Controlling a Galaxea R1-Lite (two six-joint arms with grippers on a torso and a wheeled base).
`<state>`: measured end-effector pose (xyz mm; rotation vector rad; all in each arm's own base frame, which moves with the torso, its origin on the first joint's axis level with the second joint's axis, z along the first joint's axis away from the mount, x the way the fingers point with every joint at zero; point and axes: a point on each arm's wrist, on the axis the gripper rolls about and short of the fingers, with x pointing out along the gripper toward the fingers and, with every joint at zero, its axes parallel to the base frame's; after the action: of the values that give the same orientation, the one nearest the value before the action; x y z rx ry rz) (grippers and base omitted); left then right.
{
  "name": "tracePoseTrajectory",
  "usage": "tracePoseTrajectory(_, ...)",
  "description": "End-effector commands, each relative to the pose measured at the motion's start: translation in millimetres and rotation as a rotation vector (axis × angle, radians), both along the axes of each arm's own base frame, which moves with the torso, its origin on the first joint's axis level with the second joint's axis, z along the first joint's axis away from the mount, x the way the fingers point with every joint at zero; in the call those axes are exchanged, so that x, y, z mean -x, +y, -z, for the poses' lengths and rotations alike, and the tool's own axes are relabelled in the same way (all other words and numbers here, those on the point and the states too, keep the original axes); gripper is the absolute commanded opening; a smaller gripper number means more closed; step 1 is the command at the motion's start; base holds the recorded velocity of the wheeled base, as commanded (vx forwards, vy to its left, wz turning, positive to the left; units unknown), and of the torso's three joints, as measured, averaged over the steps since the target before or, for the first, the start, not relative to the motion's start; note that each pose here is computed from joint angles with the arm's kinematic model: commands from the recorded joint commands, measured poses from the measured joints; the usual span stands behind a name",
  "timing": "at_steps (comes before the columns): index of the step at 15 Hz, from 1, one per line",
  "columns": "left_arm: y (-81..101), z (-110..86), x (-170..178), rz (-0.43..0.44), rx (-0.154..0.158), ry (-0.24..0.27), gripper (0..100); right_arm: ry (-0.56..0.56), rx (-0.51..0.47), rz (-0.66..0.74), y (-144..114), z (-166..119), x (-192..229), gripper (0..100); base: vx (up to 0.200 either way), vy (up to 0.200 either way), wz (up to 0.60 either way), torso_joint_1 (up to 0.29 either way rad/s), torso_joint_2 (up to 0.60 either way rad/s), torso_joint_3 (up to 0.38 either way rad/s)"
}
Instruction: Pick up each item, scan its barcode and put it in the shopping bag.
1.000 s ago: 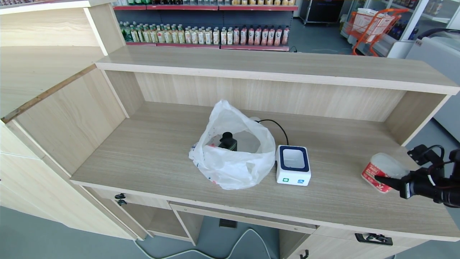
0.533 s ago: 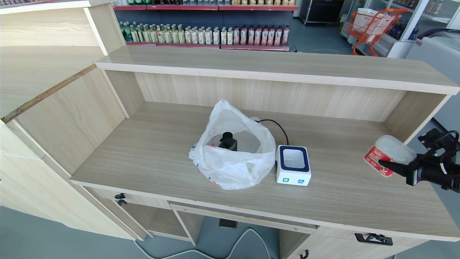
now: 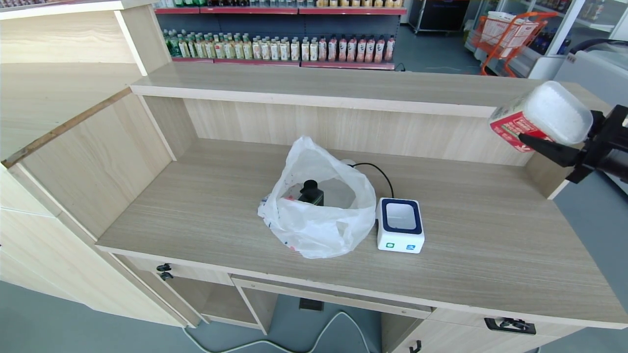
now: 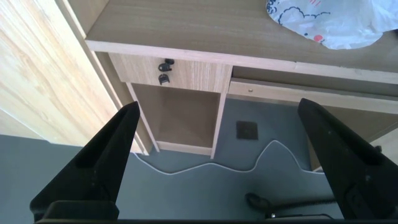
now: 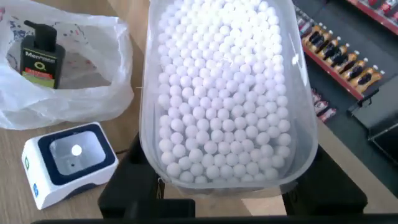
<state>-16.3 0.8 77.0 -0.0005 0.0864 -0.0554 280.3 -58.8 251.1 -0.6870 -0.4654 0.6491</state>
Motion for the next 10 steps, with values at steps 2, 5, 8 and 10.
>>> tracePoseTrajectory(2,0.0,0.0,0,0.0,0.0,0.0,100,-0.156,0.015,-0.159,44,-19,4,0,0.0,0.0,0.0,0.0,0.0,0.0)
tracePoseTrajectory(5,0.0,0.0,0,0.0,0.0,0.0,100,-0.248,0.017,-0.266,74,-26,8,0,0.0,0.0,0.0,0.0,0.0,0.0)
tracePoseTrajectory(8,0.0,0.0,0,0.0,0.0,0.0,100,-0.278,0.012,-0.316,88,-27,14,0,0.0,0.0,0.0,0.0,0.0,0.0)
tracePoseTrajectory(10,0.0,0.0,0,0.0,0.0,0.0,100,-0.289,0.01,-0.312,88,-30,15,0,0.0,0.0,0.0,0.0,0.0,0.0)
